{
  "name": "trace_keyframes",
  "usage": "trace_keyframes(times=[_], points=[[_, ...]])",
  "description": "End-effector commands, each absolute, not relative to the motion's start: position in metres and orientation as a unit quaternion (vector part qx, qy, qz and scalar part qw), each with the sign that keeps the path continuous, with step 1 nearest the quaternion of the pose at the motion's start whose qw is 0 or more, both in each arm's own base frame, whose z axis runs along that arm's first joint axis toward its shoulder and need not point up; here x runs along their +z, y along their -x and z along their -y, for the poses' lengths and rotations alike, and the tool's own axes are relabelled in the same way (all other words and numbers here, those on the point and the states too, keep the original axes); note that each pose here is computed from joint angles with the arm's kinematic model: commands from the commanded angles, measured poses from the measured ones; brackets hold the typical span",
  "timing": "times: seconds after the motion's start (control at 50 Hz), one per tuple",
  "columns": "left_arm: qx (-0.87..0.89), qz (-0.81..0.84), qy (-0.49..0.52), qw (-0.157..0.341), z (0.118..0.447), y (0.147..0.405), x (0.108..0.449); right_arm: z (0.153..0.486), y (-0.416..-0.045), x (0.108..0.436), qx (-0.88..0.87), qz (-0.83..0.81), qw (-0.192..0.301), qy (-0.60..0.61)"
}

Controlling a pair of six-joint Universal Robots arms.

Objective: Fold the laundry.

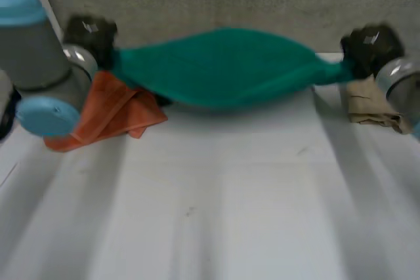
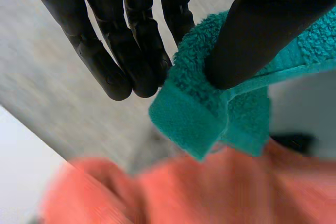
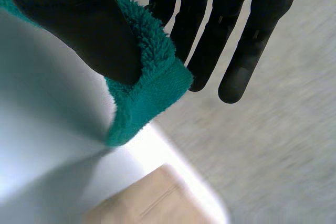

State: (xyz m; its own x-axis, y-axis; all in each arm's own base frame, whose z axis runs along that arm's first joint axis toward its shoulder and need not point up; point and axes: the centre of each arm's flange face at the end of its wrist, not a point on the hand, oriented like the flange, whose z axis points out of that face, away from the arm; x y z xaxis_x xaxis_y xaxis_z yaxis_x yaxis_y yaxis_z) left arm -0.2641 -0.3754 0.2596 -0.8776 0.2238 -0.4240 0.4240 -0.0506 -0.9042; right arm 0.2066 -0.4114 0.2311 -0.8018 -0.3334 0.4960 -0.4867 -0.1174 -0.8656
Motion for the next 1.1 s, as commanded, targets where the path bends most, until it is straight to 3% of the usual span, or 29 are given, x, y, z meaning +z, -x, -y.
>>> trace_keyframes(times=[0.02, 0.14, 0.3, 0.4, 0.5, 0.58, 0.76, 0.84, 0.98, 1.1], points=[[-0.592, -0.752, -0.281, 0.077, 0.350, 0.268, 0.187, 0.387, -0.190, 0.171, 0.580, 0.727, 0.069, -0.362], [-0.514, -0.797, -0.299, 0.102, 0.315, 0.249, 0.175, 0.352, -0.168, 0.169, 0.519, 0.755, 0.064, -0.396], [-0.373, -0.841, -0.375, 0.118, 0.234, 0.212, 0.183, 0.299, -0.126, 0.196, 0.405, 0.777, 0.075, -0.476], [-0.346, -0.835, -0.412, 0.113, 0.217, 0.201, 0.183, 0.275, -0.121, 0.193, 0.328, 0.776, 0.052, -0.537], [-0.350, -0.822, -0.430, 0.128, 0.227, 0.202, 0.183, 0.286, -0.130, 0.183, 0.360, 0.772, 0.058, -0.520], [-0.394, -0.801, -0.429, 0.137, 0.250, 0.219, 0.189, 0.309, -0.137, 0.175, 0.418, 0.769, 0.072, -0.478], [-0.498, -0.766, -0.372, 0.164, 0.331, 0.262, 0.203, 0.366, -0.154, 0.161, 0.519, 0.751, 0.125, -0.388], [-0.502, -0.765, -0.364, 0.173, 0.350, 0.276, 0.195, 0.385, -0.160, 0.154, 0.545, 0.733, 0.153, -0.378], [-0.529, -0.745, -0.362, 0.184, 0.376, 0.295, 0.184, 0.414, -0.171, 0.144, 0.587, 0.698, 0.185, -0.365], [-0.535, -0.721, -0.395, 0.195, 0.377, 0.308, 0.173, 0.421, -0.179, 0.128, 0.574, 0.706, 0.208, -0.359]])
